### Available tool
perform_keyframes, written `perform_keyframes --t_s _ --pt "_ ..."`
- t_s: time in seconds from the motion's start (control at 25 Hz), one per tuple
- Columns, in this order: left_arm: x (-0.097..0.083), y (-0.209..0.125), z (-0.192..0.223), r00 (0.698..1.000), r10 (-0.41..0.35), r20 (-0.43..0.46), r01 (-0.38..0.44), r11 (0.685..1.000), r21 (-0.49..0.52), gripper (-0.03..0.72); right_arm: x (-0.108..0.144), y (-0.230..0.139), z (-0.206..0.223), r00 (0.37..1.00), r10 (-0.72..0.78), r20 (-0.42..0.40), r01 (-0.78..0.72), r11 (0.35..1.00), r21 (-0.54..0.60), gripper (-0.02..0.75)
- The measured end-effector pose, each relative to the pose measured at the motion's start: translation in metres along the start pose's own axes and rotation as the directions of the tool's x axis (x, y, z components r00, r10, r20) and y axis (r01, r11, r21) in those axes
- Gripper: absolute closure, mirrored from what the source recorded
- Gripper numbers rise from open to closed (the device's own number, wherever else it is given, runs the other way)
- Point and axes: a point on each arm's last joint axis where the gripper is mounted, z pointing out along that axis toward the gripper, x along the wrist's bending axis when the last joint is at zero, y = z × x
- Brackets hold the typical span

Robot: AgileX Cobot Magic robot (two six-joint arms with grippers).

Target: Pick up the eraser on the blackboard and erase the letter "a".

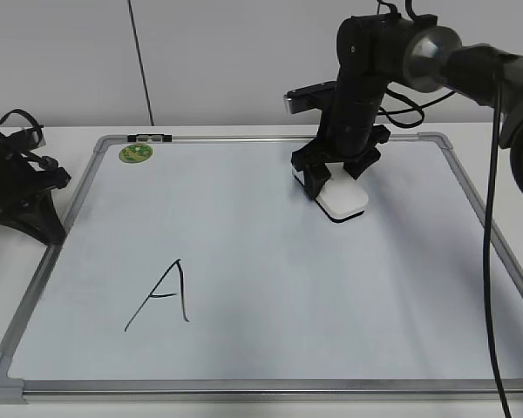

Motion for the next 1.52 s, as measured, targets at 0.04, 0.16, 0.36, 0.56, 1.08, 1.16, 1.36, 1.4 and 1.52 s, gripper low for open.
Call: perform_keyframes --t_s 0.04,0.16,0.36,0.56,1.08,1.16,1.36,1.4,1.52 --pt "0.0 0.0 0.0 1.0 0.0 0.0 0.0 1.0 0.0 0.659 0.0 0.0 0.0 1.0 -0.004 0.004 0.004 1.0 0.001 0.205" --pt "0.0 0.0 0.0 1.0 0.001 -0.002 -0.001 1.0 0.0 0.659 0.0 0.0 0.0 1.0 -0.012 0.021 0.012 1.0 0.004 0.205" --pt "0.0 0.0 0.0 1.0 0.002 -0.003 -0.002 1.0 0.001 0.659 -0.002 0.0 0.001 0.998 -0.015 0.065 0.014 1.0 0.012 0.205" --pt "0.0 0.0 0.0 1.0 0.002 -0.003 -0.002 1.0 0.001 0.659 -0.002 0.0 0.0 0.997 -0.014 0.074 0.013 1.0 0.013 0.204" --pt "0.0 0.0 0.0 1.0 0.002 -0.003 -0.002 1.0 0.001 0.659 -0.04 -0.007 -0.002 0.992 0.07 0.105 -0.071 0.997 0.009 0.204" --pt "0.0 0.0 0.0 1.0 0.002 -0.003 -0.002 1.0 0.001 0.659 -0.049 -0.009 -0.003 0.99 0.089 0.111 -0.09 0.996 0.007 0.204" --pt "0.0 0.0 0.0 1.0 0.002 -0.003 -0.002 1.0 0.001 0.659 -0.067 -0.014 -0.004 0.984 0.119 0.129 -0.121 0.993 0.004 0.204" --pt "0.0 0.0 0.0 1.0 0.002 -0.003 -0.002 1.0 0.001 0.659 -0.068 -0.014 -0.004 0.984 0.12 0.132 -0.121 0.993 0.004 0.204" --pt "0.0 0.0 0.0 1.0 0.002 -0.003 -0.002 1.0 0.001 0.659 -0.068 -0.014 -0.007 0.983 0.12 0.135 -0.121 0.993 -0.002 0.204"
